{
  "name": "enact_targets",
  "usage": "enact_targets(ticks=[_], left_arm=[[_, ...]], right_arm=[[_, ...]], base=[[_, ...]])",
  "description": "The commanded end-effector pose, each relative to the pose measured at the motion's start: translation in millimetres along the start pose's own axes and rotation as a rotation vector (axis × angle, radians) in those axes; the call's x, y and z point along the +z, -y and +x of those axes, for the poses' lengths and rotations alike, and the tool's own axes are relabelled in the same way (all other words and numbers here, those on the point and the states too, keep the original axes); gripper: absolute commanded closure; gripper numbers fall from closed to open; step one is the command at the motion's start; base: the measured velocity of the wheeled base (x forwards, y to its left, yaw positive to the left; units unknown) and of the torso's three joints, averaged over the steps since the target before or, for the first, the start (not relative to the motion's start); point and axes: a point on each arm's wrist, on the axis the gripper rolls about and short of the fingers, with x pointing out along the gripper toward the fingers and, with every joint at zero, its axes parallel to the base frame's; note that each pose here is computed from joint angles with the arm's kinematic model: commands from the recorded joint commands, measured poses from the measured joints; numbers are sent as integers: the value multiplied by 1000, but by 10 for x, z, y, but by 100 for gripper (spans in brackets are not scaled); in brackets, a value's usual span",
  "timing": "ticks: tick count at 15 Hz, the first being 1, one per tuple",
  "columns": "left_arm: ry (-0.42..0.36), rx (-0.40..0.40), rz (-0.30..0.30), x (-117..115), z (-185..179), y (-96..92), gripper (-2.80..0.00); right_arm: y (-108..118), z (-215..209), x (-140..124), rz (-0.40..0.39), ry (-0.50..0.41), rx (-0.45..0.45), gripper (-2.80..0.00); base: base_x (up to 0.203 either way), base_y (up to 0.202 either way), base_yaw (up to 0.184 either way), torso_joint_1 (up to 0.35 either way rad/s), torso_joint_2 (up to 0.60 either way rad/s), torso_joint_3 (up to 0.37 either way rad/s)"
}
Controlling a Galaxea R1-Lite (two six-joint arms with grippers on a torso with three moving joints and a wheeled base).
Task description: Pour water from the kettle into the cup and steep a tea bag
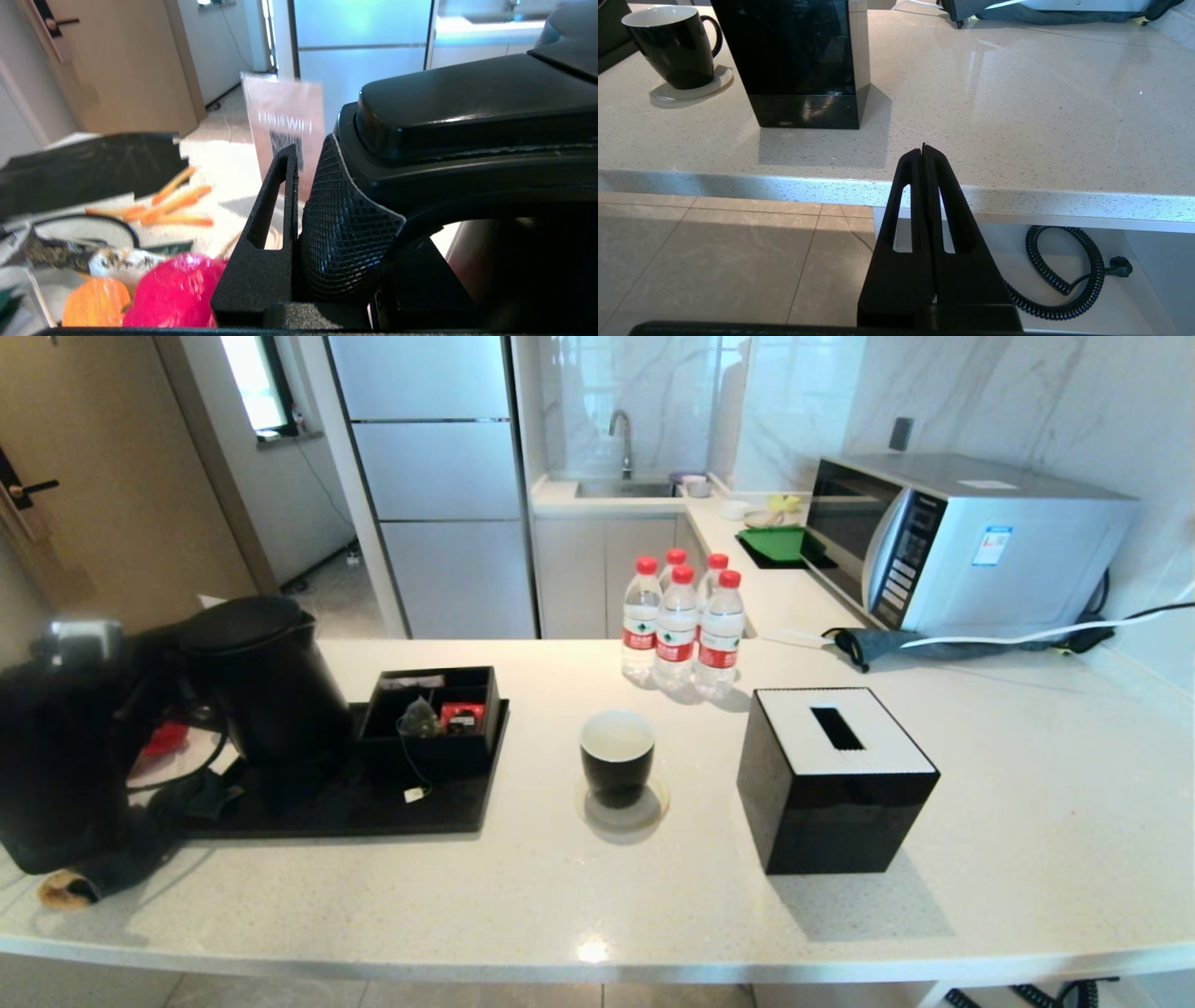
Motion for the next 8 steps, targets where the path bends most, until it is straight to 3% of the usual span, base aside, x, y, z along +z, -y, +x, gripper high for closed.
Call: enact_targets(ticks=[1, 8], left_arm=[[81, -3, 15, 243, -35, 16, 0], [90, 2, 5, 602, -301, 66, 0]], right_arm=[[0, 1, 0, 0, -2, 2, 0], [0, 1, 0, 0, -2, 2, 0]], base=[[0, 0, 0, 0, 0, 0], [0, 0, 0, 0, 0, 0]])
